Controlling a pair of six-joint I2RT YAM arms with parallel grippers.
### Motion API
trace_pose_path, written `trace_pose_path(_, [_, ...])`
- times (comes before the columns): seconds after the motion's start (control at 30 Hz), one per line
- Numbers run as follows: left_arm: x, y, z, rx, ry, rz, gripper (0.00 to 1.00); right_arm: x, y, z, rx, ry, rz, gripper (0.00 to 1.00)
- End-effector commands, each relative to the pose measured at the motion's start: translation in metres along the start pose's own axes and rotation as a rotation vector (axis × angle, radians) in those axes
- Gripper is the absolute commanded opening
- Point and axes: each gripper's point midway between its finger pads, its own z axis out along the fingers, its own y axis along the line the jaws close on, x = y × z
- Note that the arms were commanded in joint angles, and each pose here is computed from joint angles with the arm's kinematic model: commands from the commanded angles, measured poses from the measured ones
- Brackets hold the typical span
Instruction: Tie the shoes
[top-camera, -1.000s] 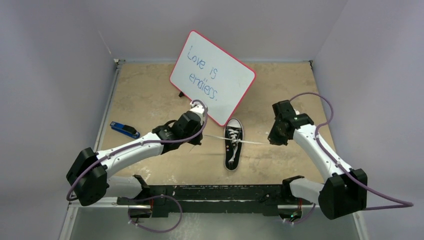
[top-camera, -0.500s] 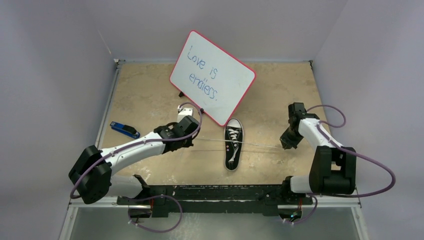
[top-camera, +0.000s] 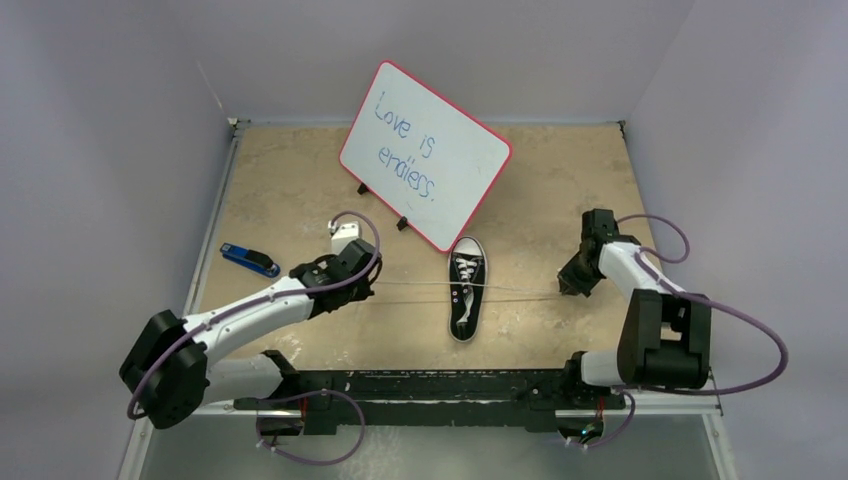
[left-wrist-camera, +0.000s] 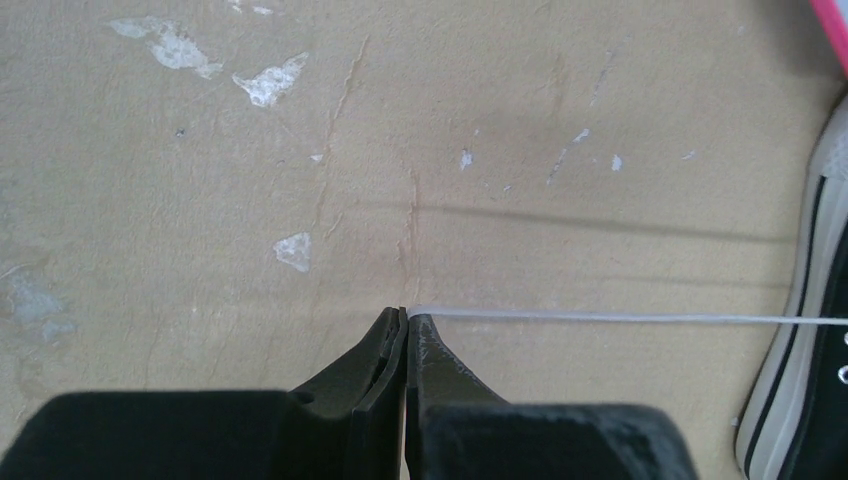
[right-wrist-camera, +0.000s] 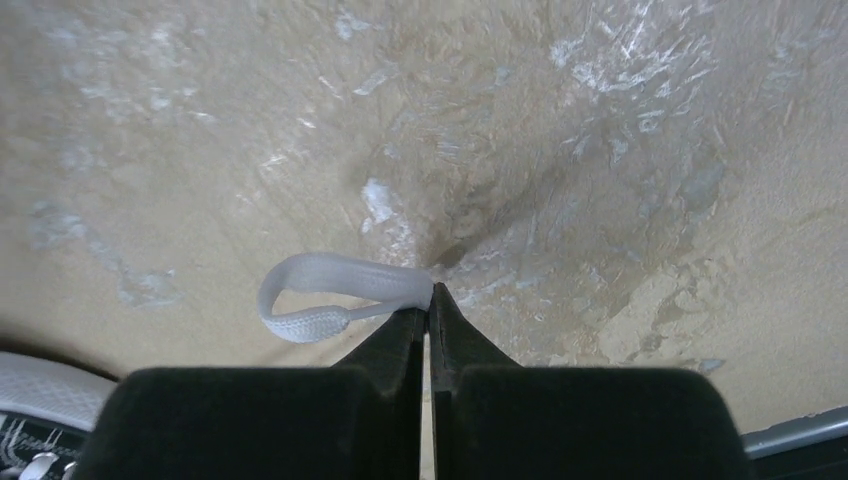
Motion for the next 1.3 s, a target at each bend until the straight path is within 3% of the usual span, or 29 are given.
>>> trace_pose_path(0.0, [-0.019,0.019,-0.006,-0.028,-0.091,0.062,0.01,-0.042,0.004,-0.021,-0.064,-0.212,-0.04,0.0])
trace_pose_path(0.07, [-0.033,0.023,-0.016,-0.046,-0.136,0.049,0.27,-0.043,0.015,-0.03,-0.145,-0.24,-0.09,0.0])
trace_pose_path(0.17, [-0.067,0.021,-0.043,-0.01,-0.26,0.002,0.48,-0.042,0.024,-0.041,-0.219,-0.254,-0.13,0.0])
trace_pose_path(0.2, [-0.078,0.018,-0.052,0.02,-0.301,-0.009,0.59,-0.039,0.027,-0.042,-0.241,-0.244,-0.145,0.0])
trace_pose_path(0.3, [-0.098,-0.011,-0.07,0.202,-0.393,0.048,0.66,-0.033,0.038,-0.044,-0.311,-0.226,-0.177,0.0])
trace_pose_path(0.47, [-0.087,-0.09,-0.08,0.623,-0.486,0.396,0.69,-0.024,0.049,-0.052,-0.392,-0.195,-0.22,0.0])
trace_pose_path(0.57, [-0.064,-0.128,-0.07,0.755,-0.504,0.727,0.67,-0.019,0.052,-0.056,-0.418,-0.173,-0.238,0.0])
trace_pose_path(0.67, [-0.047,-0.153,-0.039,0.782,-0.453,0.925,0.66,-0.015,0.055,-0.057,-0.437,-0.153,-0.244,0.0])
trace_pose_path(0.87, [-0.019,-0.194,0.004,0.841,-0.39,0.992,0.64,-0.014,0.056,-0.06,-0.437,-0.141,-0.249,0.0])
trace_pose_path(1.07, [-0.009,-0.203,0.033,0.81,-0.403,0.946,0.63,-0.013,0.059,-0.063,-0.445,-0.125,-0.247,0.0])
trace_pose_path(1.27, [-0.004,-0.209,0.043,0.817,-0.4,0.916,0.53,-0.012,0.06,-0.064,-0.451,-0.111,-0.243,0.0])
